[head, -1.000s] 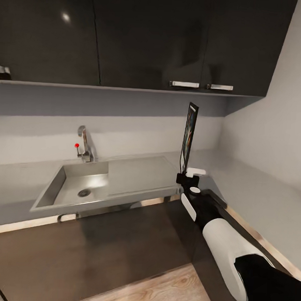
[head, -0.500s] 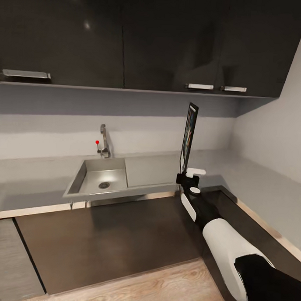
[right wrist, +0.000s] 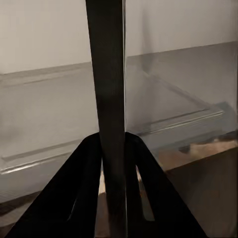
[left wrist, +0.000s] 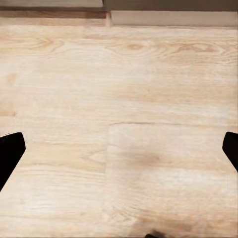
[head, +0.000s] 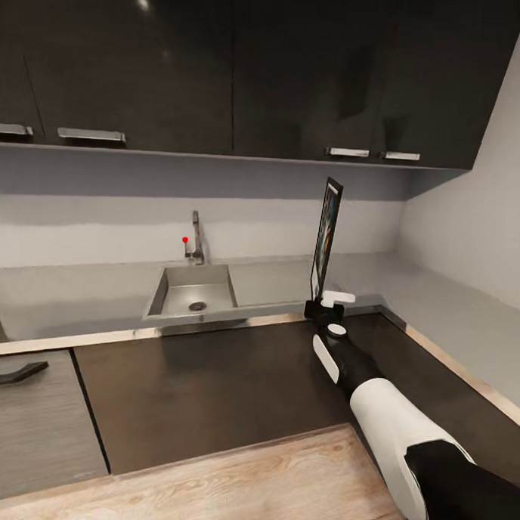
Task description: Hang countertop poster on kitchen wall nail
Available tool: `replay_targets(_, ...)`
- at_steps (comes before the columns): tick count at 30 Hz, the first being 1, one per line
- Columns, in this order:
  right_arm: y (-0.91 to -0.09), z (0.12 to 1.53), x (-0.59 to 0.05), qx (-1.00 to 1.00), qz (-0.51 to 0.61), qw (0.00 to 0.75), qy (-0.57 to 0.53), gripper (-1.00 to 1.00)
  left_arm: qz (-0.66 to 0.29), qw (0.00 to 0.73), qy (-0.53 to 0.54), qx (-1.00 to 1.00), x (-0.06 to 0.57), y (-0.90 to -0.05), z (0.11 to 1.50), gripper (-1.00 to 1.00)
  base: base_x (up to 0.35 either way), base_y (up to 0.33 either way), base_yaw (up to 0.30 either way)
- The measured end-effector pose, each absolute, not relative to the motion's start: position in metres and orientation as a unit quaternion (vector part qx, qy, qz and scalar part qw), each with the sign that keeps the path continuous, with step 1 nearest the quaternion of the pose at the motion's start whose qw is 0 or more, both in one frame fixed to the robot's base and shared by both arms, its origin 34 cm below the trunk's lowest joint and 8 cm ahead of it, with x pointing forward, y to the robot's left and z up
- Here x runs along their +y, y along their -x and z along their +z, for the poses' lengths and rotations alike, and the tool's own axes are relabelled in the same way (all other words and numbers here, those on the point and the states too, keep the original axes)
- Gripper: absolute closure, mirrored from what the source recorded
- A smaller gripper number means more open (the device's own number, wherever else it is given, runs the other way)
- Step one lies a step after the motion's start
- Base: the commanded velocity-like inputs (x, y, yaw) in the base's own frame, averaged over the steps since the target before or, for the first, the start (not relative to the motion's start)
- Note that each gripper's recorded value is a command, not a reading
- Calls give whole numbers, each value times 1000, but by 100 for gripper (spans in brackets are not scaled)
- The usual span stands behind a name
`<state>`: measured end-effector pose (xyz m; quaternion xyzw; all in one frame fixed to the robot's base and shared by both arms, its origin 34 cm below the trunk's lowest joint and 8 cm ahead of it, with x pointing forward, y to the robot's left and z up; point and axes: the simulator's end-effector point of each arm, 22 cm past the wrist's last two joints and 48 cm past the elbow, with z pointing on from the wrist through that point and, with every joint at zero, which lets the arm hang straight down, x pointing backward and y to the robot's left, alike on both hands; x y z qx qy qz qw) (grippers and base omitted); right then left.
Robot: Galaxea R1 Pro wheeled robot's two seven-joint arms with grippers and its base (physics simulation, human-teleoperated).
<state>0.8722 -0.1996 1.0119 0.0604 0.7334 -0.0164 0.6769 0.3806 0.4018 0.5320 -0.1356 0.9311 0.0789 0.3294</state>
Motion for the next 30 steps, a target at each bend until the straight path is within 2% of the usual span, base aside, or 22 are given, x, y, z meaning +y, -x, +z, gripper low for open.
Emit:
replay_targets(9,-872,1011,-199,734,-16,676,-60,100,79,330,135,931,402,-381,533,-100,-241,84,7)
replay_targets(15,-872,1011,-199,734,-16,676,-60,100,79,331,135,931,402,-382,533,-100,-91,10,189)
replay_targets(19,-872,1011,-199,734,-15,676,-60,100,79,331,135,930,402,-382,533,-100,-279,1,206)
replay_targets(30,-872,1012,-199,733,-15,678,-60,100,79,330,134,931,402,-382,533,-100,-334,0,25)
